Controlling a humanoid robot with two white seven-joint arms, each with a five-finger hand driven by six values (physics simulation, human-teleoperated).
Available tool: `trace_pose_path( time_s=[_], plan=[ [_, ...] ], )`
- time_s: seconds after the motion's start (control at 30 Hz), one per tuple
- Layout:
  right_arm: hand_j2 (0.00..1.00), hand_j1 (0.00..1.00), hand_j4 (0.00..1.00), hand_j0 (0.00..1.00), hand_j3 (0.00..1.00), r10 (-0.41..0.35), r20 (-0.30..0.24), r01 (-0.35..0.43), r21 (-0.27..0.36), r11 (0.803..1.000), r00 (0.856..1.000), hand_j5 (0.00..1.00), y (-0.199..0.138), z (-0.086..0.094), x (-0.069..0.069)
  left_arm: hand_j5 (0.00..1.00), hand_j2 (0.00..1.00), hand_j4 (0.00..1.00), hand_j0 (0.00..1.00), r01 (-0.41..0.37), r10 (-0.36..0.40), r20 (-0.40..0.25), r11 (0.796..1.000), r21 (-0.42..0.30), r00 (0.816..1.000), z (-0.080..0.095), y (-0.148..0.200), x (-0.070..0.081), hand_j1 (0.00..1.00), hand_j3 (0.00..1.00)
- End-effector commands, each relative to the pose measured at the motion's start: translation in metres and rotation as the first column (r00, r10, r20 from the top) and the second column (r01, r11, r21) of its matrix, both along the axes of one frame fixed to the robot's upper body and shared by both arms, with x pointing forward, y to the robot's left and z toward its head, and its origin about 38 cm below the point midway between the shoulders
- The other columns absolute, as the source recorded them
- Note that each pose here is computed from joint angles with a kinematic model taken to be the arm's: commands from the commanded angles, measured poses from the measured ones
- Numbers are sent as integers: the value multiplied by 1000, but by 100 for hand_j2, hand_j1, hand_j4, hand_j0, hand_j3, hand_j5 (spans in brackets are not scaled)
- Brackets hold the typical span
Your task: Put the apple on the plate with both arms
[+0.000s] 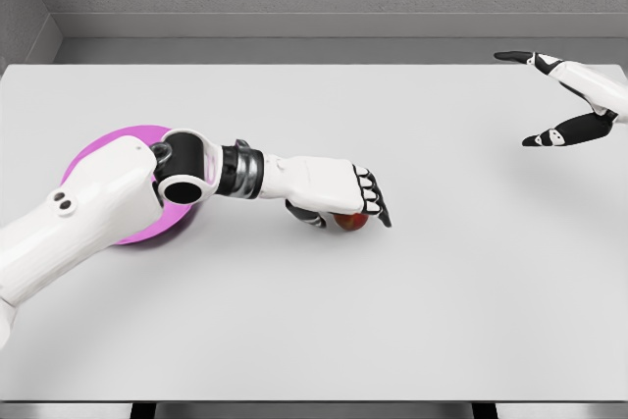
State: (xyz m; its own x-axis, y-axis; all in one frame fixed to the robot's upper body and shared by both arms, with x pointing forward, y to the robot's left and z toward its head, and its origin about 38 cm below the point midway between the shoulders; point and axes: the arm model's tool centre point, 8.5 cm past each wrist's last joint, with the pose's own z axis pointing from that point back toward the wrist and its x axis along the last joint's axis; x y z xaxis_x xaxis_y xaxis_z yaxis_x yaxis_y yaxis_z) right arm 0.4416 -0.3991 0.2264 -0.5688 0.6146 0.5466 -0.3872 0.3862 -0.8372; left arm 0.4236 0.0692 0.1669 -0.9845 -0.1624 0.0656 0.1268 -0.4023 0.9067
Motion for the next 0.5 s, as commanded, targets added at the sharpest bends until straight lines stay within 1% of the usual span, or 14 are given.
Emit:
trace_pose_path(
  time_s=[0.0,0.1,0.17,0.2,0.47],
  plan=[
    [100,100,100,100,100,0,0,0,8,1000,1000,100,0,1,0,85,85,85,85,-3,3,0,1000,-1,1000,0,-1,1,85,85],
    [100,100,100,100,100,-1,0,1,7,1000,1000,100,0,1,0,85,85,85,85,-7,7,1,1000,4,1000,-1,0,2,85,85],
    [100,100,100,100,100,0,2,0,7,1000,1000,100,0,2,0,85,85,85,85,-27,27,-6,1000,15,1000,-6,-2,9,85,85],
    [100,100,100,100,100,0,3,0,7,1000,1000,100,0,3,0,85,85,85,85,-25,25,4,999,24,1000,-7,-3,9,85,85],
    [100,100,100,100,100,-1,0,1,7,1000,1000,100,0,1,0,84,84,84,84,-21,21,0,1000,20,1000,-8,-9,9,84,84]
  ],
)
